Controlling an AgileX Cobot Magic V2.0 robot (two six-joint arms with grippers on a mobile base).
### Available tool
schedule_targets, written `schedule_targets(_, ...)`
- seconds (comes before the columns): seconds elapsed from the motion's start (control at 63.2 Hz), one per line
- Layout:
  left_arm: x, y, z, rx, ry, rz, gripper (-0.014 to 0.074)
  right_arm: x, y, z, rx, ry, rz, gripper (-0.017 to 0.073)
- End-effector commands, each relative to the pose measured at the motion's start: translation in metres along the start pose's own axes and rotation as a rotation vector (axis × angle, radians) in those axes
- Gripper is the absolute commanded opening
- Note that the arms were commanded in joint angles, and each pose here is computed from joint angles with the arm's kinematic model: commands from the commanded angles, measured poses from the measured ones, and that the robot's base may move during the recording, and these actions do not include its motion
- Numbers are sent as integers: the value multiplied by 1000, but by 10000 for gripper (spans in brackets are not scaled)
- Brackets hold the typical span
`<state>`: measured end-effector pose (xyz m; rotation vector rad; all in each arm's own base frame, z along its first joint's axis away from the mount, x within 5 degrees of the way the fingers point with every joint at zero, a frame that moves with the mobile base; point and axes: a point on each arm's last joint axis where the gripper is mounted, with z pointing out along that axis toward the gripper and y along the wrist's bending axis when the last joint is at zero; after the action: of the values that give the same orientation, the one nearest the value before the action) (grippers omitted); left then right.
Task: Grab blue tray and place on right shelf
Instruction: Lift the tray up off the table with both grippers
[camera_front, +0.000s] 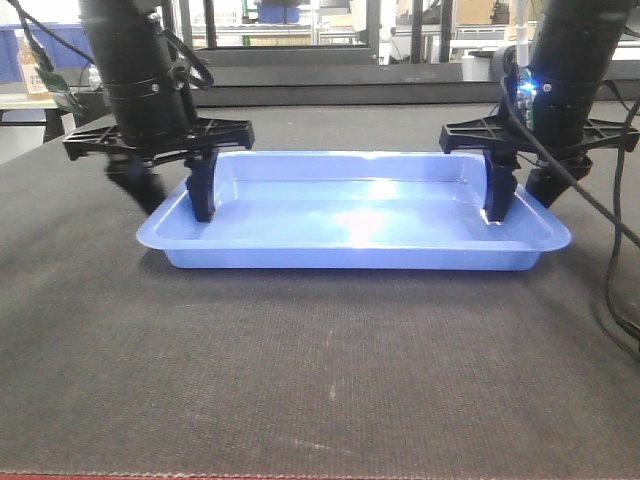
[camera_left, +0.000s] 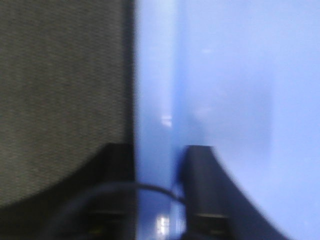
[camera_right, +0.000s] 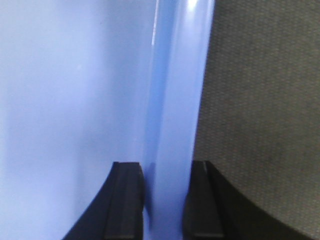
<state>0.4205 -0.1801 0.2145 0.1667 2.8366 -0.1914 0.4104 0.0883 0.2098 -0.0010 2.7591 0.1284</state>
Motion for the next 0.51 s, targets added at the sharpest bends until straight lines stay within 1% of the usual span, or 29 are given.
schedule_targets(0.0,-9,-5,-36,22,-99,0,-34,-13,0,-37,-3,-119,-25,57)
schedule_targets(0.032,-9,-5,-38,20,-92,0,-26,-13,1,-40,-4,-124,-25,57)
schedule_targets(0.127,-13,-6,-51,15,-95,5,-47,-14,1,-56,-9,-150,-25,57)
schedule_targets(0.174,-15,-6,-61,3,-104,12,-47,-14,1,-67,-13,-172,-25,57)
schedule_targets(0.237,-17,-5,-77,-31,-118,32,-47,-13,1,-82,-19,-201,-25,57)
schedule_targets(0.301,-17,-3,-90,-50,-129,38,-47,-12,1,-99,-25,-232,-25,57)
schedule_targets(0.491,-8,-2,-140,-35,-193,37,-48,0,1,-153,-40,-293,-29,57)
